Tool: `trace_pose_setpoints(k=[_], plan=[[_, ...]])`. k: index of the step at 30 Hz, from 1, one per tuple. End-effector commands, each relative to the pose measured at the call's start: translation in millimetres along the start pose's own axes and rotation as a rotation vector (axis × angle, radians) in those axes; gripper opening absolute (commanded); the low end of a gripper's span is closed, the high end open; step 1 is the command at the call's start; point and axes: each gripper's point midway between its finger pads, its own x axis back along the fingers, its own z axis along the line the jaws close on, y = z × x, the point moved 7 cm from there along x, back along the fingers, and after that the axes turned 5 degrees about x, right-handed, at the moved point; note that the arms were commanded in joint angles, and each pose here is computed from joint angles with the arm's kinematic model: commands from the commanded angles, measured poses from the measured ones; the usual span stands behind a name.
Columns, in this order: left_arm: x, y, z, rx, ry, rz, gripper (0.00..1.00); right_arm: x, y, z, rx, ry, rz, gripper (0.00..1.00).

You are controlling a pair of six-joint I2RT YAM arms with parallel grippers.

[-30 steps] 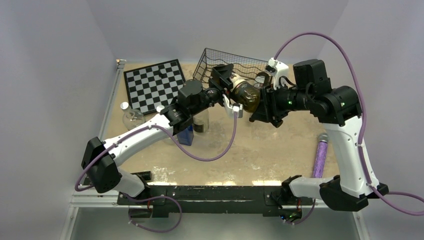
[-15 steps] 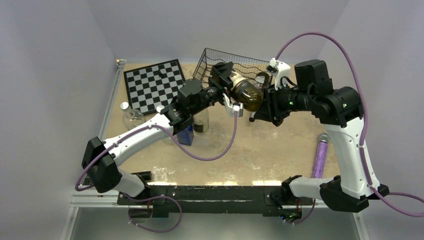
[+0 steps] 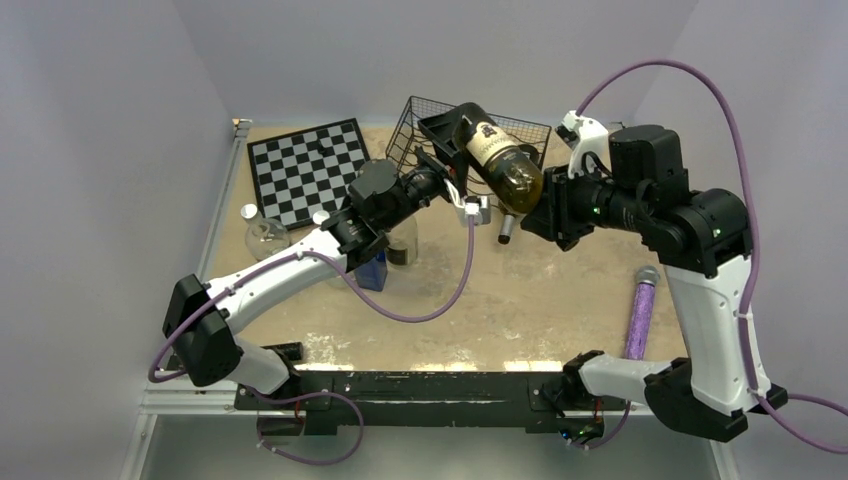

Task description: Put the wine bottle on the wine rack

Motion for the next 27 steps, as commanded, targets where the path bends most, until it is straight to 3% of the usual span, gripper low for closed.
trace_pose_setpoints(k=[1, 7, 15, 21, 27], plan=[[18, 18, 47, 0.013, 0.181, -0.055, 0.99, 26, 31, -8, -0.031, -0.144, -0.272, 0.0], [23, 15, 55, 0.144, 0.192, 0.011, 0.99, 20, 33, -18, -0.069, -0.229, -0.306, 0.0], [33, 24, 96, 0.564, 0.266, 0.078, 0.96, -28, 18, -21, -0.075, -0.136, -0.334, 0.0], [53, 29, 119, 0.865, 0.351, 0.156, 0.95, -71, 1, -15, 0.016, -0.036, -0.422, 0.0], [89, 42, 128, 1.097, 0.329, 0.172, 0.95, -112, -16, -18, -0.001, -0.061, -0.384, 0.0]])
